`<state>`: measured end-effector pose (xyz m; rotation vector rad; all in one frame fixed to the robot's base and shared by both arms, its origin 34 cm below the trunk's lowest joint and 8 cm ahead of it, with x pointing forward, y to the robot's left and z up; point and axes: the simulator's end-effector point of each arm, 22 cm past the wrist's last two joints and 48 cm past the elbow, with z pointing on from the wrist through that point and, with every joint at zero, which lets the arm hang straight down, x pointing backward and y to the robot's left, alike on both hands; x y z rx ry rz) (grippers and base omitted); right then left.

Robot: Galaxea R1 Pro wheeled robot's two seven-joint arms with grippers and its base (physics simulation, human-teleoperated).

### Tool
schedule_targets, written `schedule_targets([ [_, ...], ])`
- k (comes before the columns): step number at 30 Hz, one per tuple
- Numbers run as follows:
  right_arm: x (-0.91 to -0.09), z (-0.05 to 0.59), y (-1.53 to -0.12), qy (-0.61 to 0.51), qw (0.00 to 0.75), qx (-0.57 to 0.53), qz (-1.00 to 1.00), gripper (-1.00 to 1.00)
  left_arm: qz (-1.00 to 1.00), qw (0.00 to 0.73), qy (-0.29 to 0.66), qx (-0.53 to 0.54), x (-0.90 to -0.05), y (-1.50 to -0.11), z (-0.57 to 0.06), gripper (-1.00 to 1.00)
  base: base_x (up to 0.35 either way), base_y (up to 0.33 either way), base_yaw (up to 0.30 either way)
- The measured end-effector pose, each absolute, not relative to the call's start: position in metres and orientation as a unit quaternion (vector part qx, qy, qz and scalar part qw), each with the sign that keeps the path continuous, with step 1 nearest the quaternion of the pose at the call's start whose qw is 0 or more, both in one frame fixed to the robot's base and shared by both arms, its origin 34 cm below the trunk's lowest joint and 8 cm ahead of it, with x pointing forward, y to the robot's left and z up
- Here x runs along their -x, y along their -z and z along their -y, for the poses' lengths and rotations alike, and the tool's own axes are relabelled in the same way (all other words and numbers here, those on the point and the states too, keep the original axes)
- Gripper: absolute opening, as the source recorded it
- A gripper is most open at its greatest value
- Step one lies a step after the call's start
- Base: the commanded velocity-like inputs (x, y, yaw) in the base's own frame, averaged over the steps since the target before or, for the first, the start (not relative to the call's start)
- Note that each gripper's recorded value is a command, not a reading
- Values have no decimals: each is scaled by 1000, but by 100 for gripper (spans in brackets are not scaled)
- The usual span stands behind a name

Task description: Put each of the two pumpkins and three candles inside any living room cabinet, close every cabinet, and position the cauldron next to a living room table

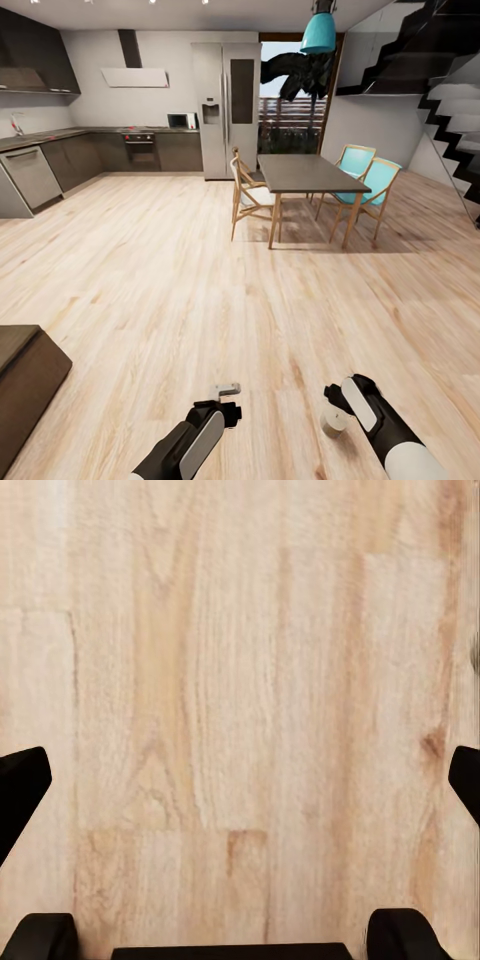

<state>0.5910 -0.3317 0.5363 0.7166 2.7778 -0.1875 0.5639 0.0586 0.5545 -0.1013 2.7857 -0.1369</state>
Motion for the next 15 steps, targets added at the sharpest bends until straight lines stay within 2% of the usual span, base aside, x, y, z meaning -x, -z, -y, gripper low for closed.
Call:
schedule_targets([
  [5, -585, 324, -531, 61, 106, -234, -964, 100, -983, 174, 50, 35, -564, -555, -56, 100, 151, -248, 0],
  [11, -583, 328, -530, 65, 103, -229, -966, 100, -983, 175, 51, 35, -564, -556, -54, 100, 25, -275, 0],
  [15, -582, 327, -530, 66, 104, -225, -967, 100, -983, 175, 52, 35, -564, -557, -54, 100, 202, -110, 0],
])
